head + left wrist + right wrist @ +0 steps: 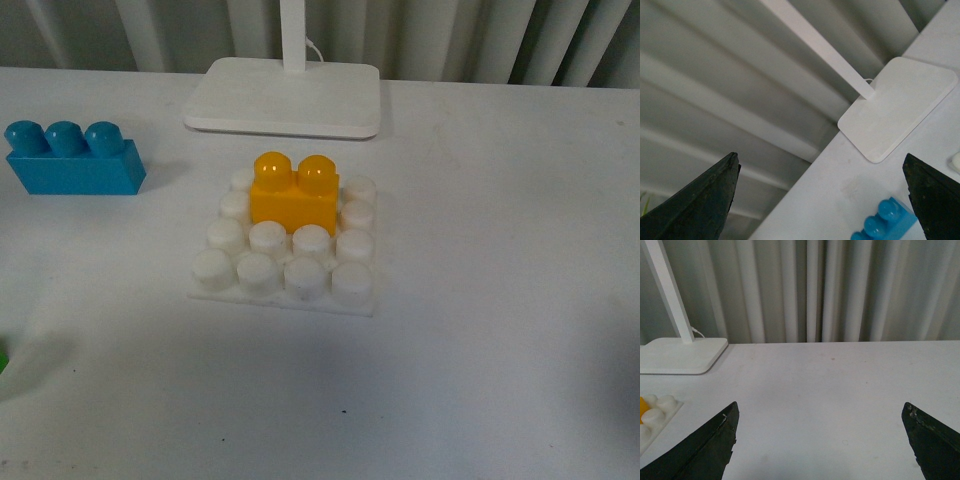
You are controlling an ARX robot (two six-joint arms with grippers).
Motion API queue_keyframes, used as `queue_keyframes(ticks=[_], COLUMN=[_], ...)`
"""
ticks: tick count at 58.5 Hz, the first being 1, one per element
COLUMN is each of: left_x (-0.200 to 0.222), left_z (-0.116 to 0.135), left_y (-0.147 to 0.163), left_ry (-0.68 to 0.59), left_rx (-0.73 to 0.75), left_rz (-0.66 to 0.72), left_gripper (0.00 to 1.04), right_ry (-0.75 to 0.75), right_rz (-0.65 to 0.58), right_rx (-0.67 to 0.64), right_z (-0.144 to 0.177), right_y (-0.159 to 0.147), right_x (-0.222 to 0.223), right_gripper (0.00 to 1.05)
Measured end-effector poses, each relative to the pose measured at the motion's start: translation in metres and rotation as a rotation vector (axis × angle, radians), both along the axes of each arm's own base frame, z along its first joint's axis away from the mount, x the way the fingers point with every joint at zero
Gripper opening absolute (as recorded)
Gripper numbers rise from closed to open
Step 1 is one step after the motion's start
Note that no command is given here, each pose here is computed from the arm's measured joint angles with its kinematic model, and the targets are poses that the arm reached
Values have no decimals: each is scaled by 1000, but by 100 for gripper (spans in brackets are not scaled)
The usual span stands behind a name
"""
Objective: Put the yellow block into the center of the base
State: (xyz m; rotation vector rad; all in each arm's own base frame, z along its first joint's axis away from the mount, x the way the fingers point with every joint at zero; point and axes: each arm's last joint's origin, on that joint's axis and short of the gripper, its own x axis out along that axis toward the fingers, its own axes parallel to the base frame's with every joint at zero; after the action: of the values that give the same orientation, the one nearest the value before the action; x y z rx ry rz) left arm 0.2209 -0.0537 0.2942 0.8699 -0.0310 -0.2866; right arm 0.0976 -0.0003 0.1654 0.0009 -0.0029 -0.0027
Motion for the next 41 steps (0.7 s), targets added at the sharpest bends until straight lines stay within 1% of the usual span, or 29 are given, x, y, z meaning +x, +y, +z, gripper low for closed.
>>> queue_keyframes(ticks=[3, 4, 8, 10, 17, 22, 30, 32, 35, 36, 40, 41], left_x=[-21, -24, -55, -62, -93, -98, -99, -100, -102, -102, -104, -104], left_z=[-7, -9, -30, -36, -63, -67, -67, -68, -74, -74, -83, -84], left_y=[10, 11, 23, 26, 39, 40, 40, 41, 42, 43, 50, 51], left_ry=[-19, -19, 7, 15, 48, 46, 49, 25, 23, 25, 39, 39], left_rx=[-89, -96, -237, -276, -486, -568, -619, -691, -770, -780, -820, -825], left_rz=[60, 66, 143, 167, 290, 294, 294, 282, 274, 271, 268, 274], left_gripper=[98, 98, 98, 98, 98, 98, 98, 89, 77, 76, 62, 60], right_ry=[0, 0, 0, 0, 0, 0, 0, 0, 0, 0, 0, 0], right_rz=[0, 0, 0, 0, 0, 0, 0, 0, 0, 0, 0, 2], right_rx=[0, 0, 0, 0, 0, 0, 0, 0, 0, 0, 0, 0], right_z=[0, 0, 0, 0, 0, 0, 0, 0, 0, 0, 0, 0], right_y=[0, 0, 0, 0, 0, 0, 0, 0, 0, 0, 0, 0], right_x=[0, 0, 0, 0, 0, 0, 0, 0, 0, 0, 0, 0], right_gripper=[96, 96, 96, 96, 96, 96, 96, 96, 96, 96, 96, 96])
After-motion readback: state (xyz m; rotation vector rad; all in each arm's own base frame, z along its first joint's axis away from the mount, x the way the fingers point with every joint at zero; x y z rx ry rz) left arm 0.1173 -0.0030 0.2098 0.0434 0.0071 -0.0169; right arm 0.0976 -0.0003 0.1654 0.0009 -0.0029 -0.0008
